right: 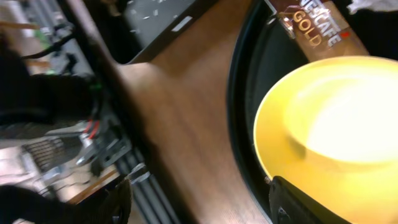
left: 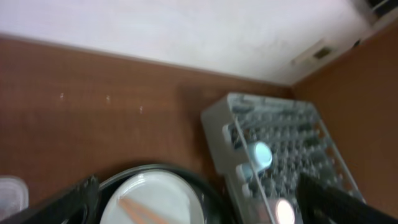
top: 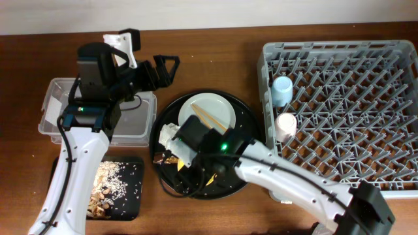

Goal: Sort waste into correct bins and load items into the dishwasher rack
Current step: 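Grasp the yellow bowl with the right gripper and lift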

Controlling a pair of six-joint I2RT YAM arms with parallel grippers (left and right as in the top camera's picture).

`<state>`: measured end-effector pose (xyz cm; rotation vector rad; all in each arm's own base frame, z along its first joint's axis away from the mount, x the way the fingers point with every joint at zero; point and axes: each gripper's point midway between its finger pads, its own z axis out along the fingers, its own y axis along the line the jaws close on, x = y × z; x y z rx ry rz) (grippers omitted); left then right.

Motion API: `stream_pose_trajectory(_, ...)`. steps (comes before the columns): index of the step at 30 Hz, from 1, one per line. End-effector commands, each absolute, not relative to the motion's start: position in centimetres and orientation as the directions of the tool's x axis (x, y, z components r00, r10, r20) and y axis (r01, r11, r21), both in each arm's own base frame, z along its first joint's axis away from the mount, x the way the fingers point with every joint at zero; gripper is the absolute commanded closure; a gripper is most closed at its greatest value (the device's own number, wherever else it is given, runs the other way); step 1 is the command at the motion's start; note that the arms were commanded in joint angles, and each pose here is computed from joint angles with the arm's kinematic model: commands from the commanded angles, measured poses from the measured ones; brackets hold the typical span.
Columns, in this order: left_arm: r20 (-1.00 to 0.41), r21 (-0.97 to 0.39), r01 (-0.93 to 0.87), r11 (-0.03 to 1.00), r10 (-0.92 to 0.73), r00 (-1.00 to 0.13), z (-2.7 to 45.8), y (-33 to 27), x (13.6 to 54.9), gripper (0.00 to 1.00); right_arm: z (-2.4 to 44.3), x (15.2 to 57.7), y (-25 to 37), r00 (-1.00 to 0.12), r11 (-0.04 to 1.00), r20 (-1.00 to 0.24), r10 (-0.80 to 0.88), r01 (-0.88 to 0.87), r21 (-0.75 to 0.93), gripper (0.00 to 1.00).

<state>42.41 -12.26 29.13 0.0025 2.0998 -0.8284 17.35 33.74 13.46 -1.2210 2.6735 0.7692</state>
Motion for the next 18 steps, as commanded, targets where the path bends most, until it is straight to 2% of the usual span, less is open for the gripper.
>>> stream_pose_trajectory(1,-0.664,-0.574,0.236,0.784,-0.278,-0.694,28.0,-12.2,41.0,0.01,11.3,18.9,33.4,-0.74,0.729,-0.305,-0.6,-0.662,0.171,0.32)
stream_pose_trajectory(4,-0.621,-0.584,0.199,0.787,-0.275,-0.734,26.8,-12.1,40.2,0.01,10.0,19.0,33.6,-0.761,0.784,-0.315,-0.567,-0.616,0.076,0.33)
stream_pose_trajectory(7,-0.619,-0.584,0.198,0.787,-0.274,-0.736,26.8,-12.1,40.2,0.01,8.2,18.9,34.8,-0.753,0.782,-0.317,-0.577,-0.621,0.052,0.36)
stream_pose_trajectory(13,-0.619,-0.584,0.198,0.787,-0.274,-0.736,26.8,-12.1,40.2,0.01,2.5,19.1,35.1,-0.766,0.785,-0.226,-0.602,-0.619,0.007,0.42)
stream_pose_trajectory(15,-0.619,-0.584,0.198,0.787,-0.274,-0.736,26.8,-12.1,40.2,0.01,2.1,19.1,35.0,-0.767,0.785,-0.217,-0.604,-0.619,0.002,0.53)
stream_pose_trajectory(16,-0.619,-0.584,0.198,0.788,-0.274,-0.736,26.8,-12.1,40.2,0.01,2.1,19.1,35.0,-0.767,0.785,-0.218,-0.604,-0.619,0.002,0.55)
stream_pose_trajectory(18,-0.619,-0.584,0.198,0.787,-0.274,-0.736,26.8,-12.1,40.2,0.01,2.1,19.1,35.1,-0.767,0.785,-0.219,-0.603,-0.619,0.003,0.72)
